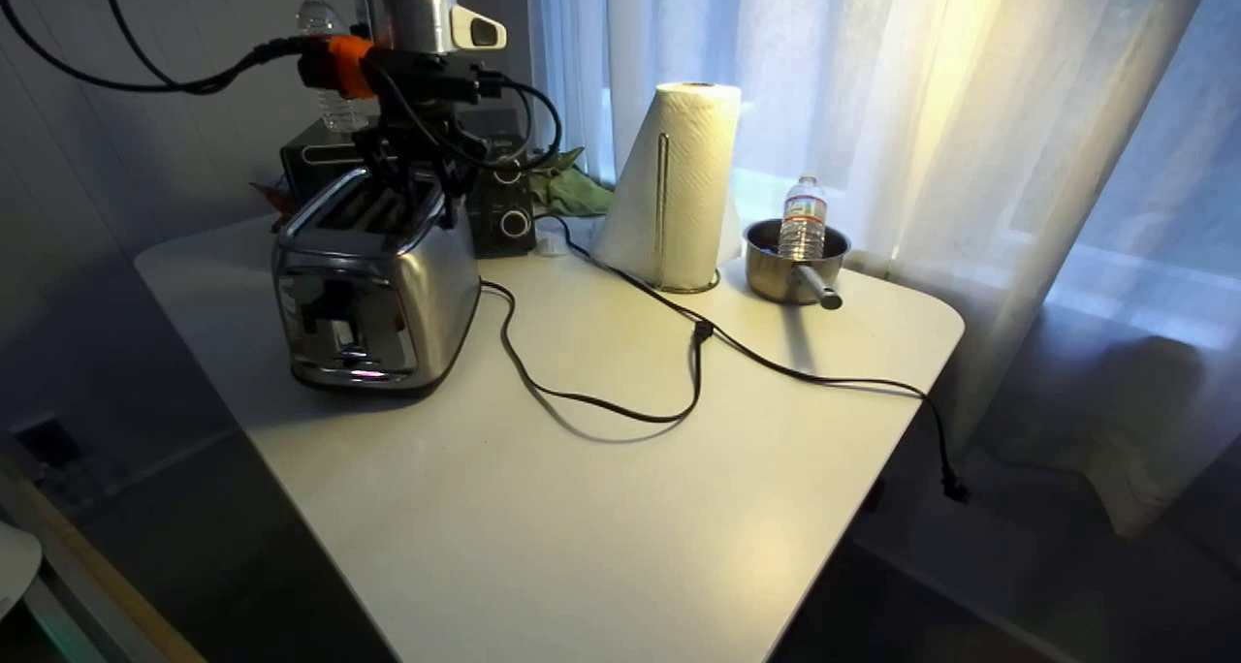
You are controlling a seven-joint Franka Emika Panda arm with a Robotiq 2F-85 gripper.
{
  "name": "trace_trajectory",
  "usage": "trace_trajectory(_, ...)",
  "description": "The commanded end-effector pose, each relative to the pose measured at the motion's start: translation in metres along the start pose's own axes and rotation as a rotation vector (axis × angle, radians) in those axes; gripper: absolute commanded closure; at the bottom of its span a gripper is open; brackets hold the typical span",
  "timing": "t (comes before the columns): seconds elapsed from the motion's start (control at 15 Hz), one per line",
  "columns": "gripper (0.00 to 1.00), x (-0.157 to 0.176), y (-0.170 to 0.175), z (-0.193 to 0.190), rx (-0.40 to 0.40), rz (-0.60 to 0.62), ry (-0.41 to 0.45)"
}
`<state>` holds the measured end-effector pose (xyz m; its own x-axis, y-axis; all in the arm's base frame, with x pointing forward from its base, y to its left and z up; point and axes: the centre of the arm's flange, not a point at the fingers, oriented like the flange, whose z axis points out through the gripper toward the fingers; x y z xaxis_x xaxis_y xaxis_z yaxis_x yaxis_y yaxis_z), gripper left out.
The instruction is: Move the toaster to the right
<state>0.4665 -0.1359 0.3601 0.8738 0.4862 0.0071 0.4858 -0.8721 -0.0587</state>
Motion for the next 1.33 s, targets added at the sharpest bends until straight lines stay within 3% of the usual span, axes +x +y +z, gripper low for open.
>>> trace_trajectory(0.0, 0.84, -0.031, 0.010, -0.023, 0.004, 0.190, 0.014)
trace_trajectory(0.4, 0.84, -0.071, 0.047, -0.034, -0.037, 0.505, -0.027)
trace_trajectory(0.8, 0.84, -0.105, 0.080, -0.051, -0.058, 0.701, -0.075)
trace_trajectory(1.0, 0.84, -0.119, 0.098, -0.063, -0.121, 0.786, -0.069)
trace_trajectory(1.07, 0.84, -0.113, 0.091, -0.025, -0.071, 0.730, -0.087)
trace_trajectory(1.13, 0.59, -0.116, 0.094, -0.026, -0.079, 0.740, -0.085)
trace_trajectory(1.27, 0.59, -0.116, 0.094, -0.013, -0.068, 0.738, -0.105)
